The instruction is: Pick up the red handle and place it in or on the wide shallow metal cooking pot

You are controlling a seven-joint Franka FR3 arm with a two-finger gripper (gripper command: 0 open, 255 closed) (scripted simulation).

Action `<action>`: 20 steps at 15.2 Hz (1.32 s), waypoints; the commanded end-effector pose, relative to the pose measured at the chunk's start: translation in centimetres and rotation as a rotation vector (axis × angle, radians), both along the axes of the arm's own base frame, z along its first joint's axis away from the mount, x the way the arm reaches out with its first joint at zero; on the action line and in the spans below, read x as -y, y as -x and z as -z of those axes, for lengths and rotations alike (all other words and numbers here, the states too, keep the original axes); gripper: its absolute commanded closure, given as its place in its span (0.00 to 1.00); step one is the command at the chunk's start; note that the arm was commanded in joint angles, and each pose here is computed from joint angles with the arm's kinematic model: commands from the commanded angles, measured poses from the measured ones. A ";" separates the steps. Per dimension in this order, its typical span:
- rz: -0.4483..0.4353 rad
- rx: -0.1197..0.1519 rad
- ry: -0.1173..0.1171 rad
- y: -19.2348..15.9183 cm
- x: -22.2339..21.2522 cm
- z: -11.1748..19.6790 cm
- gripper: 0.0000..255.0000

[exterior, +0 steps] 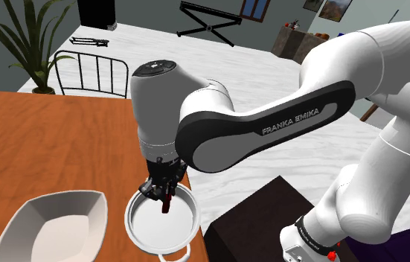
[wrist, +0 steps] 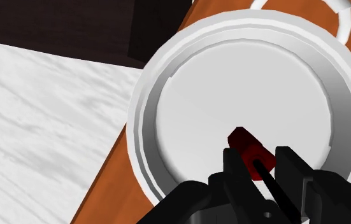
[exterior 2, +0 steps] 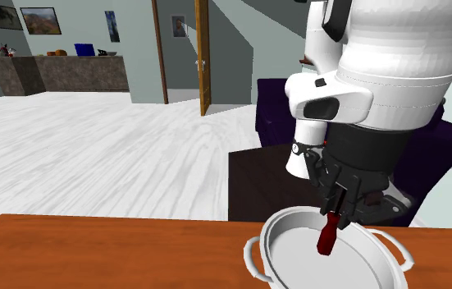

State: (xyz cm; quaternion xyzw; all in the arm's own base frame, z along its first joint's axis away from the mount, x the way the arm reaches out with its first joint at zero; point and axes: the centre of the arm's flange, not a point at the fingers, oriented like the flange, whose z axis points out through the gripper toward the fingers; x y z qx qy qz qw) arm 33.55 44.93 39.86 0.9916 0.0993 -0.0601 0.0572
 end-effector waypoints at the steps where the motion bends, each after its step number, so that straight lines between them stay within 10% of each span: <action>1: 0.000 0.000 0.000 0.0 0.0 0.1 1.00; 5: 0.000 0.000 0.000 0.0 0.0 0.1 1.00; 6: 0.000 0.000 0.000 0.0 0.0 0.1 0.00; 20: 0.000 0.000 0.000 -0.5 -0.6 -4.8 0.00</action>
